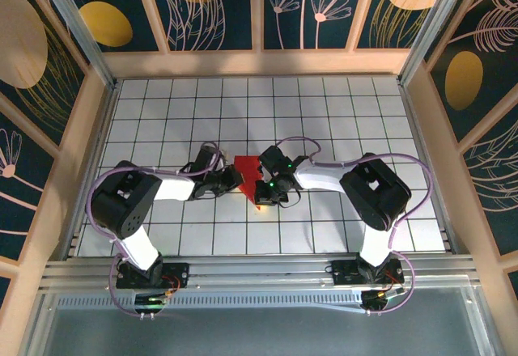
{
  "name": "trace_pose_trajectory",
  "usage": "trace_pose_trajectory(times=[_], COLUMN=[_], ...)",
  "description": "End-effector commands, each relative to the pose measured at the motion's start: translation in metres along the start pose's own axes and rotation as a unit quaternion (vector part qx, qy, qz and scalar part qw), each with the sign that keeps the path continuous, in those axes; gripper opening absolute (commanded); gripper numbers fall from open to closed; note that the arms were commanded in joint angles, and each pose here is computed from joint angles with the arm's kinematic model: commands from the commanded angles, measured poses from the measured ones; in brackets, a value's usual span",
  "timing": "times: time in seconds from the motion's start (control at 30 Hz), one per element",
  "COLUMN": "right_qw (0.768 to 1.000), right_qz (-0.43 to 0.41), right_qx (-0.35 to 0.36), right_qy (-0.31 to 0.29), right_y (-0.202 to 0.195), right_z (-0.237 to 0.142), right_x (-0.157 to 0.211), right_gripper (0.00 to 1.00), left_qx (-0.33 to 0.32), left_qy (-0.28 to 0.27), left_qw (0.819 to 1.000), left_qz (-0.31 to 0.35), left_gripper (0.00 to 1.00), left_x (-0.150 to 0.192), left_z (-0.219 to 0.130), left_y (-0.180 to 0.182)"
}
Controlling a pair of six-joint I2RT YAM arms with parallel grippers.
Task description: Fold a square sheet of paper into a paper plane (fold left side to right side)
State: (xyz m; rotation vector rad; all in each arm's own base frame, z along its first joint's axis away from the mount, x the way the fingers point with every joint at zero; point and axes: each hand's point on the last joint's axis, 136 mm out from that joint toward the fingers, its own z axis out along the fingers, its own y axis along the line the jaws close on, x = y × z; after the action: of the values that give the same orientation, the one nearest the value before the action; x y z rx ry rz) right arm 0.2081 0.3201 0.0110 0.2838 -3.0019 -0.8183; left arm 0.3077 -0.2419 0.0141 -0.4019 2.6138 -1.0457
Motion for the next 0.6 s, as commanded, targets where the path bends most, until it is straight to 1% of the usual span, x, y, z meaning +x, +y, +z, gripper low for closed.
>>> trace_pose_trajectory(times=[0.0,0.13,0.3,0.33,0.43,0.5,0.57], right_qw=[0.985,0.985,0.986,0.986,0.988,0.988,0.988], right_qz=[0.035,0.034,0.033,0.033,0.033,0.032,0.032], right_qx=[0.161,0.161,0.157,0.155,0.147,0.147,0.145], right_qy=[0.051,0.049,0.044,0.043,0.037,0.033,0.031], right_y=[-0.086,-0.086,-0.083,-0.083,-0.079,-0.079,-0.079], right_z=[0.021,0.02,0.018,0.017,0.016,0.015,0.014], right_x=[0.039,0.039,0.038,0.037,0.034,0.032,0.031], right_gripper=[0.0,0.0,0.0,0.0,0.0,0.0,0.0], left_qx=[-0.038,-0.05,-0.045,-0.032,-0.004,0.02,0.048], left_qy=[-0.03,-0.038,-0.053,-0.065,-0.079,-0.077,-0.064], left_qw=[0.999,0.998,0.997,0.997,0.996,0.995,0.993], left_qz=[0.005,0.01,0.014,0.023,0.05,0.067,0.081], left_gripper=[0.03,0.03,0.04,0.04,0.04,0.04,0.05], left_x=[-0.023,-0.033,-0.041,-0.046,-0.05,-0.047,-0.035], left_z=[-0.002,-0.004,-0.011,-0.019,-0.034,-0.043,-0.049], left_y=[0.018,0.02,0.017,0.007,-0.015,-0.028,-0.038])
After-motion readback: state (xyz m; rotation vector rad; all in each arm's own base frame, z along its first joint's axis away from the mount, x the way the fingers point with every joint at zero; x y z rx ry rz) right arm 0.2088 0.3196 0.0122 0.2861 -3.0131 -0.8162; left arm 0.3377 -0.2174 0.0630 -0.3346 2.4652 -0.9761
